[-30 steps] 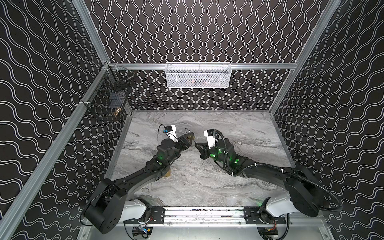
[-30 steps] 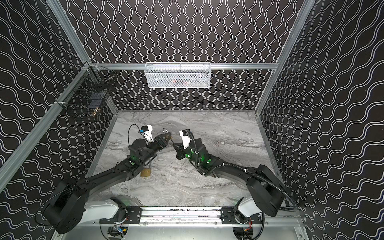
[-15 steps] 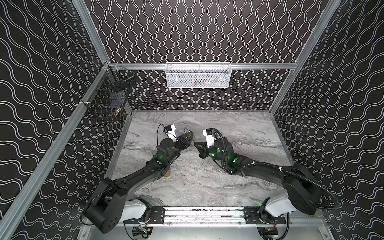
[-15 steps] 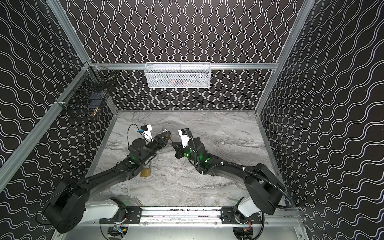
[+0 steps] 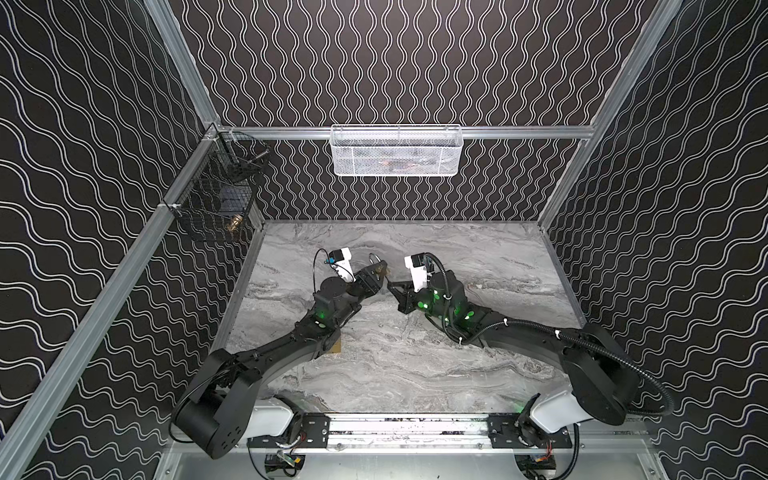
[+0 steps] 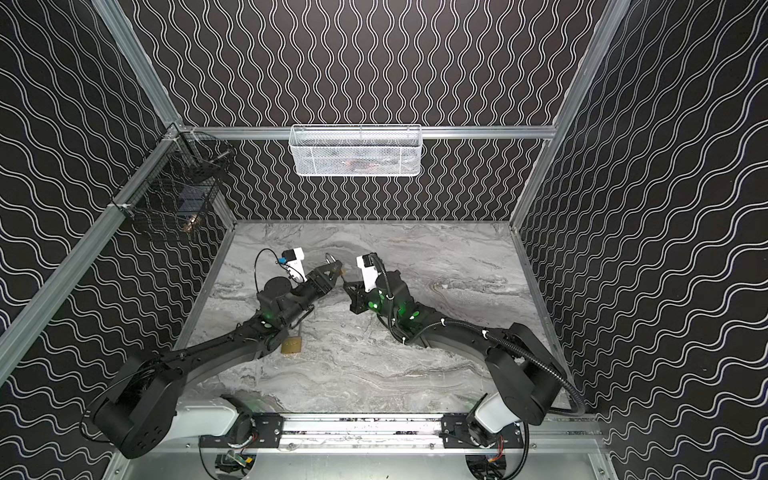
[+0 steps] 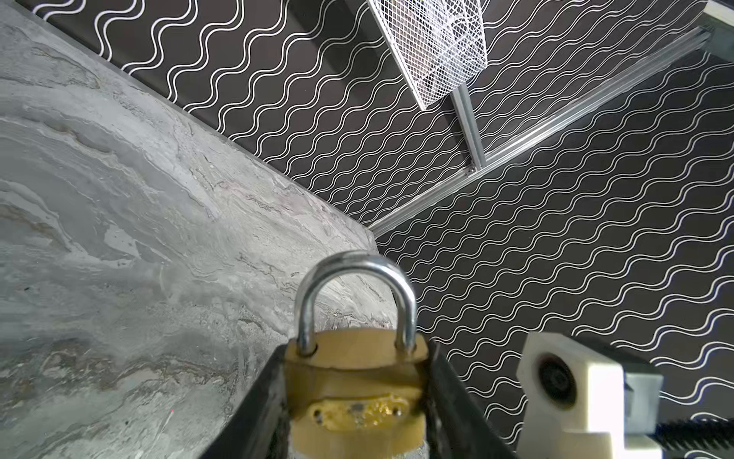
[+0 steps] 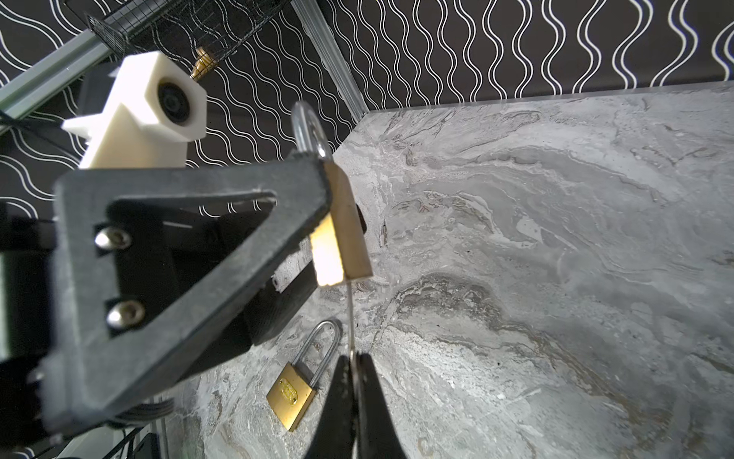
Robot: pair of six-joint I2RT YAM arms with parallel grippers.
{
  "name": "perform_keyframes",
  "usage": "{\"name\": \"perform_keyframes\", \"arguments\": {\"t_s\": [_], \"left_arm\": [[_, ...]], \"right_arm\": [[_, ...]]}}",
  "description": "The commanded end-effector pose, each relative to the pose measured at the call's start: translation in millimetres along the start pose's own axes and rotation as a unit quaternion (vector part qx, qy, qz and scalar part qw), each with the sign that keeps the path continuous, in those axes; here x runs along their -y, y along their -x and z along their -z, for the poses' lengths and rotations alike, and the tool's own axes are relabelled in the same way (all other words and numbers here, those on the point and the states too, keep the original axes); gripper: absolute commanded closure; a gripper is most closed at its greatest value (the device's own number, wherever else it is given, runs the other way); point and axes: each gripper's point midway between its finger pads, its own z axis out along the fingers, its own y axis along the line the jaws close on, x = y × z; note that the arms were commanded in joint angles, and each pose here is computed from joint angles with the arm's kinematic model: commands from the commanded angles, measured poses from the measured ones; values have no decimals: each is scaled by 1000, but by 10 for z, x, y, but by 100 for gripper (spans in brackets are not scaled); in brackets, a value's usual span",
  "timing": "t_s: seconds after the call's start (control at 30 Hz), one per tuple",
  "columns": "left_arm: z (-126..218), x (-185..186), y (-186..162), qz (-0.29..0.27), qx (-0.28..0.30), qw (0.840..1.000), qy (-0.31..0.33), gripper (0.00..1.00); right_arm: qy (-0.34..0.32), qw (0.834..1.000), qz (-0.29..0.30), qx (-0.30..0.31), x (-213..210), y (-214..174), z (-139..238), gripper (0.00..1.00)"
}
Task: Unlock with the key
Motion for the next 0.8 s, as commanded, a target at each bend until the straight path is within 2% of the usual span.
{"name": "perform_keyframes", "arguments": {"t_s": [0.0, 0.17, 0.37, 0.57, 0.77], "left_arm": [[0, 289, -36, 1, -25, 998, -65, 99], [-17, 283, -86, -5, -41, 997, -62, 100], [-10, 95, -317, -8, -92, 995, -32, 100], [5, 94, -305, 29, -79, 996, -33, 100], [-50, -137, -429, 93, -84, 990, 59, 100]], "right_arm": [[18, 1000, -3, 21, -93, 136, -11, 100], [2, 999, 3, 37, -25, 242, 63, 100], [-10, 998, 10, 54, 4, 369, 134, 100], [-11, 998, -1, 61, 49, 329, 111, 100], [-22, 998, -19, 63, 105, 214, 51, 100]]}}
